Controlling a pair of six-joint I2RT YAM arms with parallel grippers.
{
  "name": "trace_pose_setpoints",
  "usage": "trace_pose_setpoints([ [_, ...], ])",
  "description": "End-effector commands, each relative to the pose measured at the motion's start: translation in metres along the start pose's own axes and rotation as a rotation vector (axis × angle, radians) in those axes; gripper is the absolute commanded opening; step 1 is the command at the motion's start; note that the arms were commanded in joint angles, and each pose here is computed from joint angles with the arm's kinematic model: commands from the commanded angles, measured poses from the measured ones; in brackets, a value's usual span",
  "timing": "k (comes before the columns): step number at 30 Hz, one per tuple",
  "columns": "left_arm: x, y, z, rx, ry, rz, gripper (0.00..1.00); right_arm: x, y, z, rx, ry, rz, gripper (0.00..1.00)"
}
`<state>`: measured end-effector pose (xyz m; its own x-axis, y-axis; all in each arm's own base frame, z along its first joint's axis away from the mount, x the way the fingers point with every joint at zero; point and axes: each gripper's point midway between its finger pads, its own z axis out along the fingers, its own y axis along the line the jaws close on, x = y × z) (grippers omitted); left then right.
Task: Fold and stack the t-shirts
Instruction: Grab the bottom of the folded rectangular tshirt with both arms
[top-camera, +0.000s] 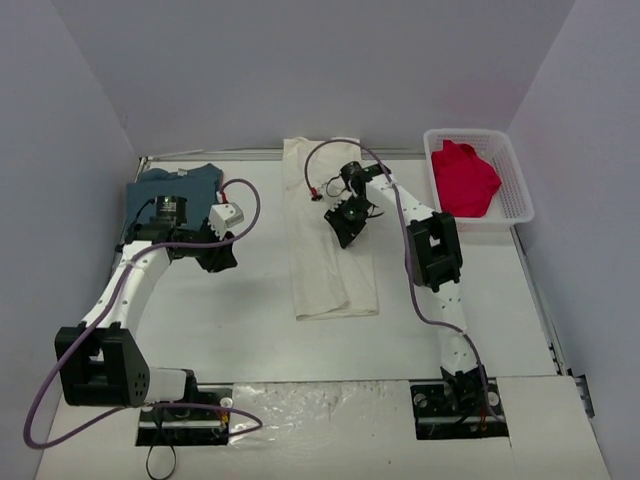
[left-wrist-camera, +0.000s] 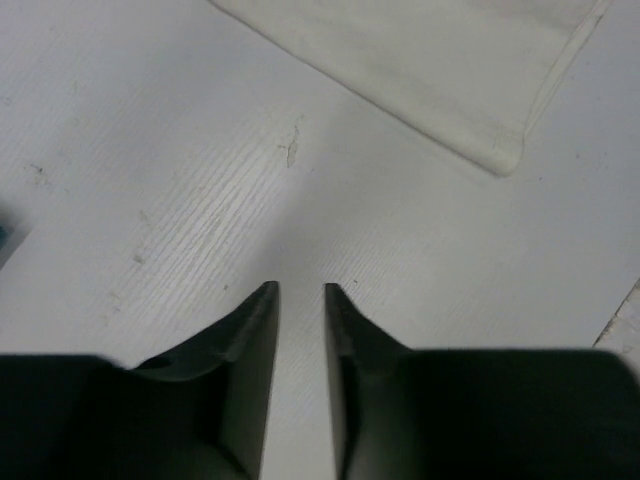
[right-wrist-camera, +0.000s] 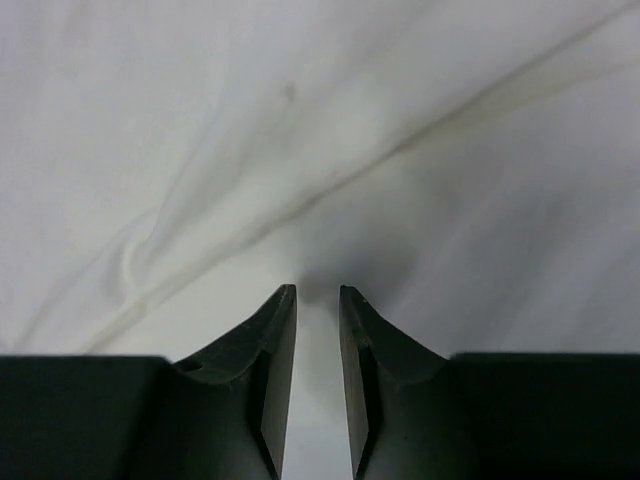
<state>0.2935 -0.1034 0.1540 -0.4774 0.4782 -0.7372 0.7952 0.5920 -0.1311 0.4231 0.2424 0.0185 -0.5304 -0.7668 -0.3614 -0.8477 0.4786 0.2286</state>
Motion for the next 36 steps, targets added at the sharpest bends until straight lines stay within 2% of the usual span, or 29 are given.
trace_pose_setpoints([
  [1, -0.018, -0.022, -0.018, 0.056, -0.093, 0.09, 0.3, 0.002, 0.027, -0.072, 0.019, -0.07, -0.052, 0.23],
  [2, -0.021, -0.024, -0.023, 0.044, -0.106, 0.106, 0.35, 0.004, 0.032, -0.082, 0.024, -0.08, -0.05, 0.38],
  [4, -0.023, -0.019, -0.027, 0.003, -0.115, 0.105, 0.44, 0.004, 0.049, -0.117, 0.06, -0.124, -0.065, 0.52],
  [5, -0.022, -0.013, -0.03, -0.035, -0.108, 0.103, 0.47, 0.019, 0.056, -0.115, 0.056, -0.099, -0.049, 0.57],
  [6, -0.02, -0.009, -0.031, -0.06, -0.102, 0.076, 0.49, 0.025, 0.056, -0.122, 0.092, -0.09, -0.047, 0.67],
  [9, -0.016, 0.009, -0.039, -0.136, -0.111, 0.022, 0.51, 0.048, 0.063, -0.142, 0.194, -0.093, -0.012, 0.71],
  [12, -0.018, 0.016, -0.039, -0.153, -0.126, 0.029, 0.52, 0.066, 0.065, -0.133, 0.217, -0.071, 0.071, 0.73],
  [14, -0.015, 0.019, -0.034, -0.142, -0.108, 0.011, 0.53, 0.07, 0.067, -0.132, 0.221, -0.067, 0.094, 0.82],
  [17, -0.008, 0.026, -0.03, -0.147, -0.066, -0.036, 0.57, 0.077, 0.06, -0.137, 0.285, -0.083, 0.113, 0.89],
  [19, 0.003, 0.033, -0.029, -0.187, -0.038, -0.072, 0.58, 0.083, 0.056, -0.144, 0.336, -0.118, 0.124, 1.0],
  [22, 0.012, 0.048, -0.033, -0.283, -0.055, -0.12, 0.6, 0.09, 0.032, -0.158, 0.406, -0.206, 0.126, 1.0],
  [23, 0.012, 0.055, -0.037, -0.317, -0.075, -0.124, 0.61, 0.093, 0.02, -0.165, 0.394, -0.269, 0.159, 1.0],
  [26, 0.016, 0.058, -0.042, -0.339, -0.113, -0.125, 0.62, 0.096, 0.014, -0.162, 0.357, -0.315, 0.209, 1.0],
  [31, 0.034, 0.066, -0.043, -0.403, -0.108, -0.134, 0.63, 0.11, 0.001, -0.157, 0.402, -0.255, 0.246, 1.0],
  [36, 0.051, 0.068, -0.033, -0.343, -0.046, -0.187, 0.64, 0.115, 0.013, -0.136, 0.301, -0.25, 0.246, 1.0],
])
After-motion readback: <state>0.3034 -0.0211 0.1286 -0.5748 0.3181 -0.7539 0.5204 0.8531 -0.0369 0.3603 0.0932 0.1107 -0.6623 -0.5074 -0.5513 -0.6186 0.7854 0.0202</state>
